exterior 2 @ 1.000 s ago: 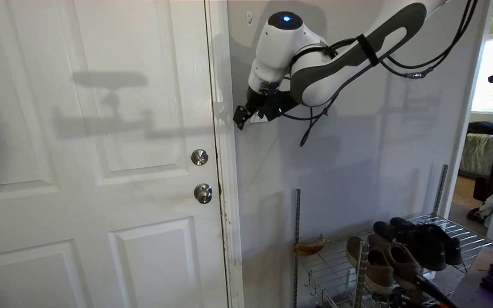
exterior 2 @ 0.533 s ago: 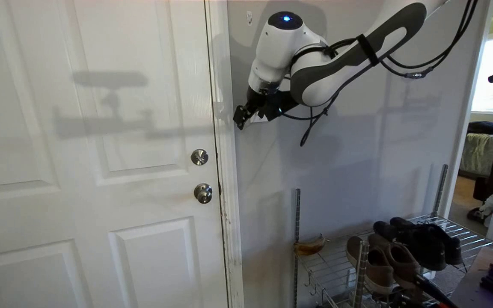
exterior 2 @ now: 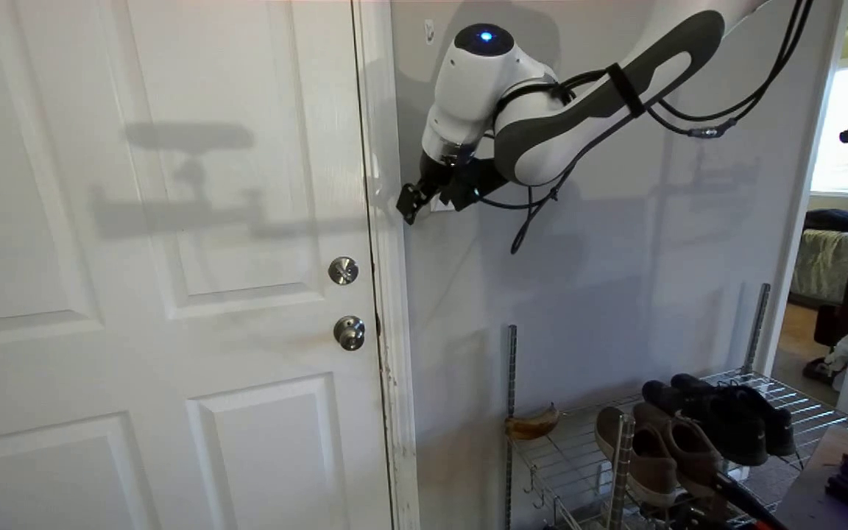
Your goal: Turn on the light switch.
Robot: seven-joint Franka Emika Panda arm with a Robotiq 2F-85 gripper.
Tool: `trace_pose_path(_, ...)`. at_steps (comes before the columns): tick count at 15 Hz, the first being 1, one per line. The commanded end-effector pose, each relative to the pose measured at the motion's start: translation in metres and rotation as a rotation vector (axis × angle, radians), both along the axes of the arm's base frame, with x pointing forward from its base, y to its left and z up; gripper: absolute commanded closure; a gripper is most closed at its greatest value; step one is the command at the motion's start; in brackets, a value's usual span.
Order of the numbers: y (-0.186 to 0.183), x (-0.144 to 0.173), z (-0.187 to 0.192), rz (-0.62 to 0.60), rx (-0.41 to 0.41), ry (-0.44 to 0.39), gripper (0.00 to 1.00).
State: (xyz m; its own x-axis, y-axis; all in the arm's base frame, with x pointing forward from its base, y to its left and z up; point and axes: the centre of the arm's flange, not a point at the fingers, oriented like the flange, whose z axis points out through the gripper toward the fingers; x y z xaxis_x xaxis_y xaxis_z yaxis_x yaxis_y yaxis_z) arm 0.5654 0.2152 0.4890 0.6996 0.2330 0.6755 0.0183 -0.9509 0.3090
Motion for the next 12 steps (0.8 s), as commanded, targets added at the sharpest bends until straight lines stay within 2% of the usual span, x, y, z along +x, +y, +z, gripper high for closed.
trace_pose_path(1, 0.015, 0.024, 0.003, -0.026, -0.045, -0.015, 0.00)
trace_pose_path(9, -0.008, 0.012, 0.015, -0.158, -0.032, -0.038, 0.00)
trace_pose_path(12, -0.010, 0.018, 0.029, -0.154, -0.069, -0.031, 0.00)
